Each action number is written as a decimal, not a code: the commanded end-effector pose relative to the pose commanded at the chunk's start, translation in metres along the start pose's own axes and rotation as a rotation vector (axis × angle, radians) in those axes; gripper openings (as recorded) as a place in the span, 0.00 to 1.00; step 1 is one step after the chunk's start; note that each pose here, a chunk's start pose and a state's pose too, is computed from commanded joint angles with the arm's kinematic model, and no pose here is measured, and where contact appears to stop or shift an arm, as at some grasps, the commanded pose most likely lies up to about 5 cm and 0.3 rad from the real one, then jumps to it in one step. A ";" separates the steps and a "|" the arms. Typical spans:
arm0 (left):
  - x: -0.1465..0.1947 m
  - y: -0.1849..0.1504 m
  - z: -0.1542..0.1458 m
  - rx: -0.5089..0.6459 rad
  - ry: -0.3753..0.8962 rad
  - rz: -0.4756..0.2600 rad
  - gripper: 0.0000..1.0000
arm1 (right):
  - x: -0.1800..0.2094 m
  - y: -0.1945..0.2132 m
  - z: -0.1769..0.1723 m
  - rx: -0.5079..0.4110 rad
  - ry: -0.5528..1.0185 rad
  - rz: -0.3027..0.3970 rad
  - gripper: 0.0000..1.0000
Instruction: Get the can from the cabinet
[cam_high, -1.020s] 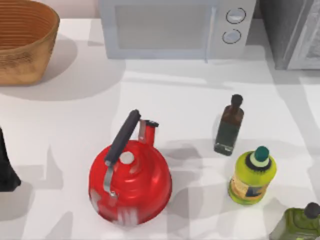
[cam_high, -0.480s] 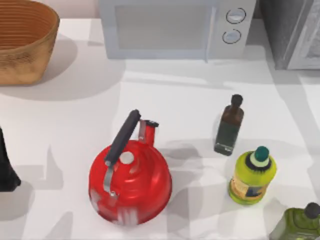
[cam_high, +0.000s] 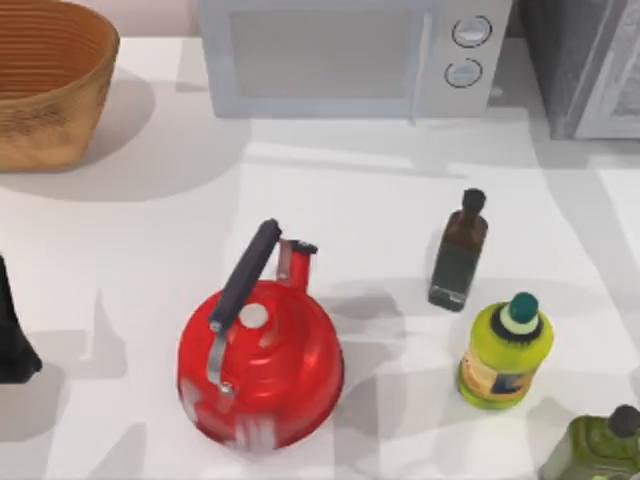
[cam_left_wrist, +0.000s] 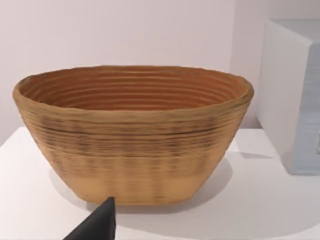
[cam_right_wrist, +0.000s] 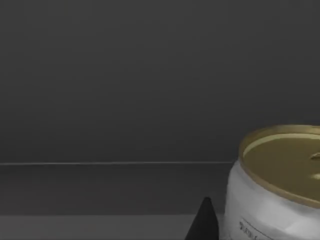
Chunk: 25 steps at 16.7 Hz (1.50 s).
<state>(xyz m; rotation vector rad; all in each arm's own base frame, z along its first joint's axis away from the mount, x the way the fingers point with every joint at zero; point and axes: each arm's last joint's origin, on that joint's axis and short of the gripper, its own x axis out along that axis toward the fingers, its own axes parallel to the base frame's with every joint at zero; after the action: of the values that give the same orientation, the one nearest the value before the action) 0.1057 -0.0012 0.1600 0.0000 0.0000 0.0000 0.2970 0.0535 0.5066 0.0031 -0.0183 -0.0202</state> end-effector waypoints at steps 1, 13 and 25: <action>0.000 0.000 0.000 0.000 0.000 0.000 1.00 | -0.018 0.001 0.008 0.000 -0.001 0.004 0.00; 0.000 0.000 0.000 0.000 0.000 0.000 1.00 | -0.132 -0.009 0.039 0.000 0.010 0.010 0.00; 0.000 0.000 0.000 0.000 0.000 0.000 1.00 | -0.165 -0.036 -0.081 -0.014 0.063 0.002 0.00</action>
<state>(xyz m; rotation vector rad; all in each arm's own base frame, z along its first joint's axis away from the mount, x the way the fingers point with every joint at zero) 0.1057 -0.0012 0.1600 0.0000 0.0000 0.0000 0.1324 0.0213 0.4227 -0.0103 0.0450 -0.0185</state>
